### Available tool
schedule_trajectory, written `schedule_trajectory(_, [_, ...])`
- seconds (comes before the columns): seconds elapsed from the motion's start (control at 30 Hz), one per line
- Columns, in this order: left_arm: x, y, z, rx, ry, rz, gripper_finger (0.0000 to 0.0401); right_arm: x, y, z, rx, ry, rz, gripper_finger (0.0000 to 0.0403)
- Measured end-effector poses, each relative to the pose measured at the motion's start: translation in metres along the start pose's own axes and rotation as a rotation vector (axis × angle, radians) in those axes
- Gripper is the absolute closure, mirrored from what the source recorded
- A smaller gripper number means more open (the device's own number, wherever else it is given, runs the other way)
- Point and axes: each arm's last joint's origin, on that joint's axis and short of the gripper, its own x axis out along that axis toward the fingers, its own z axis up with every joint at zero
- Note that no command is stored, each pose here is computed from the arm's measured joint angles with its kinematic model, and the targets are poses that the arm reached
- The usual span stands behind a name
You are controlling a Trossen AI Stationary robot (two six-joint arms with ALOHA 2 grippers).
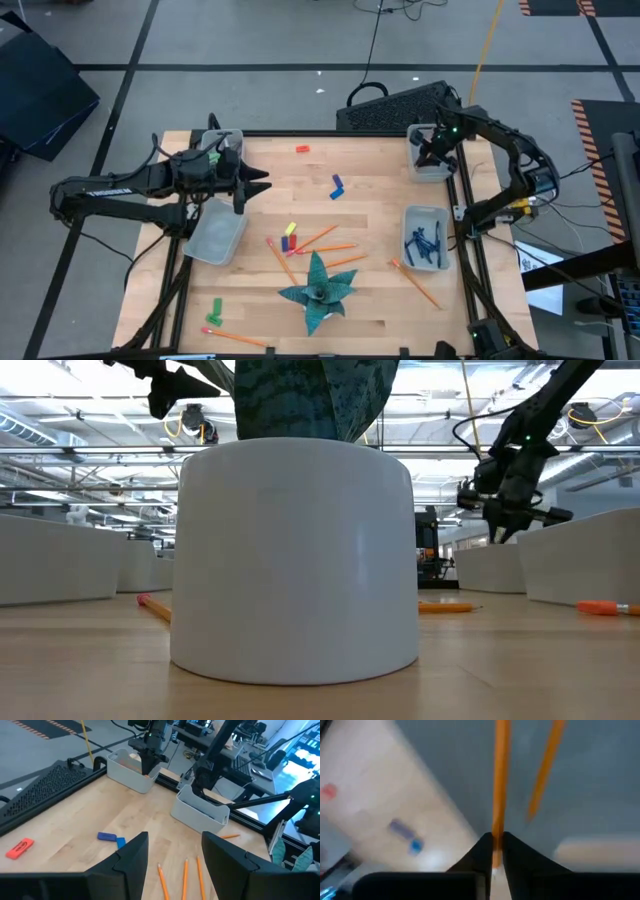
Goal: Sort crayons/erasers/pens/pencils in bins
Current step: Put the orange pencil into the top right gray bin
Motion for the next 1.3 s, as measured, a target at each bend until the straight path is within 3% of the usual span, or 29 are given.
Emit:
schedule_trajectory(0.27, [0.000, 0.000, 0.000, 0.053, -0.003, 0.002, 0.0215, -0.017, -0.001, -0.014, -0.038, -0.247, -0.124, 0.0305])
schedule_trajectory(0.57, [0.000, 0.000, 0.001, 0.069, -0.010, 0.003, 0.0215, -0.052, 0.004, -0.075, -0.241, -0.390, 0.050, 0.0285])
schedule_trajectory(0.83, [-0.001, -0.003, 0.012, 0.120, -0.123, -0.027, 0.0215, -0.033, 0.025, -0.173, -0.544, -0.313, 0.184, 0.0285])
schedule_trajectory(1.1, [-0.004, 0.000, 0.030, 0.123, -0.297, -0.024, 0.0215, 0.035, 0.028, -0.303, -0.778, -0.083, 0.320, 0.0306])
schedule_trajectory(1.3, [-0.004, 0.005, 0.031, 0.113, -0.296, 0.001, 0.0215, 0.072, -0.003, -0.378, -0.826, 0.147, 0.136, 0.0308])
